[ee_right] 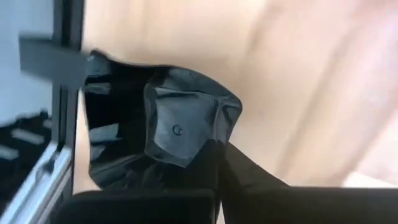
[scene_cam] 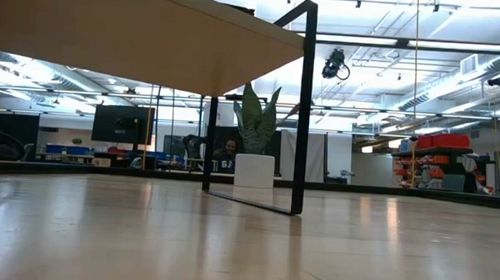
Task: Pick & Place Mini shaped plates
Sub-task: Stack the black distorted square plate on top of the black distorted square plate on the shelf
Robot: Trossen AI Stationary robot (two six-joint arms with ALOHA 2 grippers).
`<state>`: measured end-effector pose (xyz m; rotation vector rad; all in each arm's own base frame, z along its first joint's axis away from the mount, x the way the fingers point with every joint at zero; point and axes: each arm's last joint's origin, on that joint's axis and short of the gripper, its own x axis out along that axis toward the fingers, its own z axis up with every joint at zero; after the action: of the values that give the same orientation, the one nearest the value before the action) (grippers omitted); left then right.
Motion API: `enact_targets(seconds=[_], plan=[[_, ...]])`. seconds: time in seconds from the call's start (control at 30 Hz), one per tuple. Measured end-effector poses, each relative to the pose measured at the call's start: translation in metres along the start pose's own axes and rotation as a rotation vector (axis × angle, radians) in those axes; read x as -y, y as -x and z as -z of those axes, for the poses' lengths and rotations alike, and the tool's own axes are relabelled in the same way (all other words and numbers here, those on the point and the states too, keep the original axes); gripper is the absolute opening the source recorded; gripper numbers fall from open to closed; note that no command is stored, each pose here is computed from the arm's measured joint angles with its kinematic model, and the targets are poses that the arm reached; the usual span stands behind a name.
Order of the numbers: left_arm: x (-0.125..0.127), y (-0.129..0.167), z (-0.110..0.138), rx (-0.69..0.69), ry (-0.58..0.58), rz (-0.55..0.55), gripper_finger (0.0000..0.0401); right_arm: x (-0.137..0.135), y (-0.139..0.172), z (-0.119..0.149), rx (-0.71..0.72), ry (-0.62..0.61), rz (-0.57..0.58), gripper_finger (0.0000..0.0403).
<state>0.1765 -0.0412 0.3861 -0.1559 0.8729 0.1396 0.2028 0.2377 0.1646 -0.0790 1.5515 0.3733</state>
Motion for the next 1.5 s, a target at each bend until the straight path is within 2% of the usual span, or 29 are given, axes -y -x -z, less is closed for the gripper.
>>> enact_targets(seconds=[0.23,0.33,0.5,0.7,0.9,0.97,1.1,1.2,1.33,1.5], plan=[[0.0,0.0,0.0,0.0,-0.003,0.0,0.0195,0.026,0.014,-0.004,0.027,-0.105,0.088,0.0],[0.0,0.0,0.0,0.0,-0.003,0.0,0.0195,0.044,0.013,-0.004,0.041,-0.202,0.093,0.0],[0.0,0.0,0.0,0.004,-0.013,-0.011,0.0195,0.082,0.013,0.002,0.139,-0.471,0.095,0.0],[-0.001,0.0,0.0,0.016,-0.031,-0.04,0.0195,0.126,0.024,0.019,0.288,-0.793,0.022,0.0],[-0.003,0.0,-0.001,0.032,-0.036,-0.085,0.0195,0.166,0.034,0.033,0.399,-1.235,-0.063,0.0],[-0.003,0.0,-0.001,0.037,-0.05,-0.104,0.0195,0.179,0.036,0.03,0.461,-1.342,-0.108,0.0],[-0.004,0.001,-0.001,0.056,-0.057,-0.15,0.0195,0.208,0.042,0.019,0.63,-1.481,-0.217,0.0],[-0.005,0.001,-0.001,0.058,-0.06,-0.157,0.0195,0.234,0.045,0.014,0.732,-1.567,-0.252,0.0],[-0.005,0.0,-0.001,0.056,-0.06,-0.157,0.0195,0.272,0.04,0.015,0.788,-1.715,-0.243,0.0],[-0.016,-0.002,-0.005,0.032,0.011,-0.133,0.0195,0.314,0.048,0.005,0.84,-1.748,-0.201,0.0]])
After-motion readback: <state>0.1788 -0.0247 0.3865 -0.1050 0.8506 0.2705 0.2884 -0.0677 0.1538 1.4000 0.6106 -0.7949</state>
